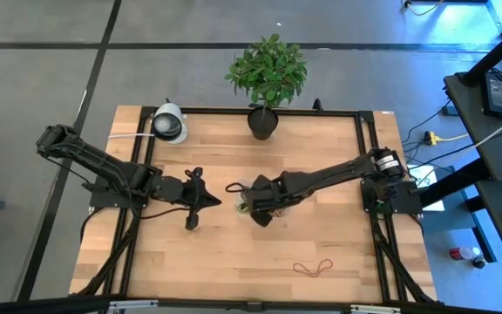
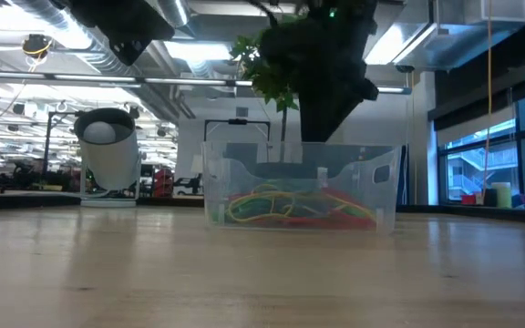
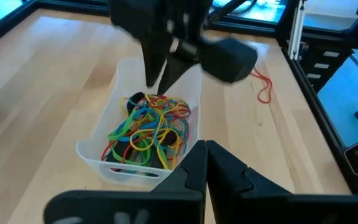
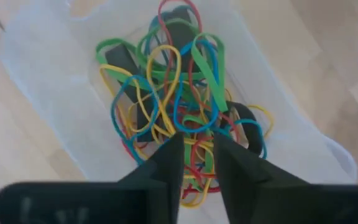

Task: Pick and place rubber bands into bin
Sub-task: Put the red rubber band into the bin

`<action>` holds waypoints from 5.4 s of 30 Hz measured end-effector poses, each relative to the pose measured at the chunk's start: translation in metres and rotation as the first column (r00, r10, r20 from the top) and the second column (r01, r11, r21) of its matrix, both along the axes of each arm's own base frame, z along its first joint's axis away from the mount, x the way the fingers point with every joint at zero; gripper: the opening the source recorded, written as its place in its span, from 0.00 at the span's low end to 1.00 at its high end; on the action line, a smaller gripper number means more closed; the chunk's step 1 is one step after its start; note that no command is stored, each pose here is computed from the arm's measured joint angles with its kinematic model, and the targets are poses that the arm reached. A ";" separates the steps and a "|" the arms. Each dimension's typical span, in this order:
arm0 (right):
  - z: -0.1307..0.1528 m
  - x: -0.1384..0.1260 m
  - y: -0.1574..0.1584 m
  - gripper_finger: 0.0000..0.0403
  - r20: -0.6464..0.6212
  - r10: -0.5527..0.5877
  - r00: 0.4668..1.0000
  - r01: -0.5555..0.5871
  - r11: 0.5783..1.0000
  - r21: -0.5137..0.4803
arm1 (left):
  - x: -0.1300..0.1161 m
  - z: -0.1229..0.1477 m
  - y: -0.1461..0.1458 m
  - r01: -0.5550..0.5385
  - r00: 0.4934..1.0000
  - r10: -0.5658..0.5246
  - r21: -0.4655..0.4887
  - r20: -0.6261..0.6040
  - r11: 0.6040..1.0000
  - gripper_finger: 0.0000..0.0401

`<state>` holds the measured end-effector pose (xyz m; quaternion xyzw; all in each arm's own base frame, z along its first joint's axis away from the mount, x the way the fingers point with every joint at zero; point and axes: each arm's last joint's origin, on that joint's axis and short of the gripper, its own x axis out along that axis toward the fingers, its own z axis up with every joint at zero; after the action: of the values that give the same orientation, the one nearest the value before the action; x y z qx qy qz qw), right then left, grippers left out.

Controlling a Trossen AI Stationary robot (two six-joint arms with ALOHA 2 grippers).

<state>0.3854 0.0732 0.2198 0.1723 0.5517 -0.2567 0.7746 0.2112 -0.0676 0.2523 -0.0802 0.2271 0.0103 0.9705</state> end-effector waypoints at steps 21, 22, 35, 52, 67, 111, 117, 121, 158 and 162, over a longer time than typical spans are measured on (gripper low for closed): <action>0.086 -0.111 0.082 0.50 0.022 0.005 1.000 -0.004 1.000 -0.016 | -0.011 -0.035 0.036 -0.294 0.948 0.313 0.225 -0.052 0.929 0.00; 0.086 -0.116 0.087 0.50 0.018 -0.003 1.000 0.004 1.000 -0.015 | -0.011 -0.038 0.040 -0.287 0.956 0.293 0.185 -0.006 0.940 0.00; 0.078 -0.148 0.126 0.50 -0.111 0.060 0.992 -0.058 0.998 0.022 | -0.056 -0.063 0.080 -0.187 0.923 0.169 0.020 0.345 0.982 0.00; 0.004 -0.171 0.163 0.41 -0.181 0.201 0.963 -0.155 0.958 0.241 | -0.101 -0.058 0.077 -0.168 0.926 0.151 0.019 0.345 0.986 0.00; 0.000 -0.186 0.178 0.41 -0.166 0.277 0.946 -0.230 0.940 0.253 | -0.116 -0.064 0.075 -0.126 0.923 0.120 -0.006 0.365 0.992 0.00; -0.103 -0.181 0.196 0.41 0.041 0.636 0.770 -0.637 0.771 0.009 | -0.114 -0.084 0.068 0.006 0.883 -0.022 0.035 0.469 0.999 0.00; -0.121 -0.188 0.183 0.30 0.114 0.617 0.779 -0.612 0.787 -0.082 | -0.114 -0.084 0.068 0.005 0.883 -0.021 0.035 0.469 0.999 0.00; -0.128 -0.188 0.180 0.08 0.160 0.660 0.734 -0.645 0.752 -0.139 | -0.114 -0.084 0.068 0.005 0.883 -0.021 0.035 0.469 0.999 0.00; 0.050 -0.156 0.040 0.00 0.563 0.674 0.478 -0.209 0.710 -0.672 | -0.114 -0.084 0.068 0.005 0.885 -0.021 0.035 0.465 0.999 0.00; 0.053 -0.132 0.026 0.00 0.560 0.672 0.485 -0.226 0.715 -0.662 | -0.114 -0.084 0.068 0.005 0.885 -0.021 0.035 0.464 0.999 0.00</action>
<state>0.2536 0.0989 0.2723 -0.1015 0.1023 -0.0692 0.9871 0.0974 0.0006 0.1679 -0.0630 -0.0114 -0.0120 0.9979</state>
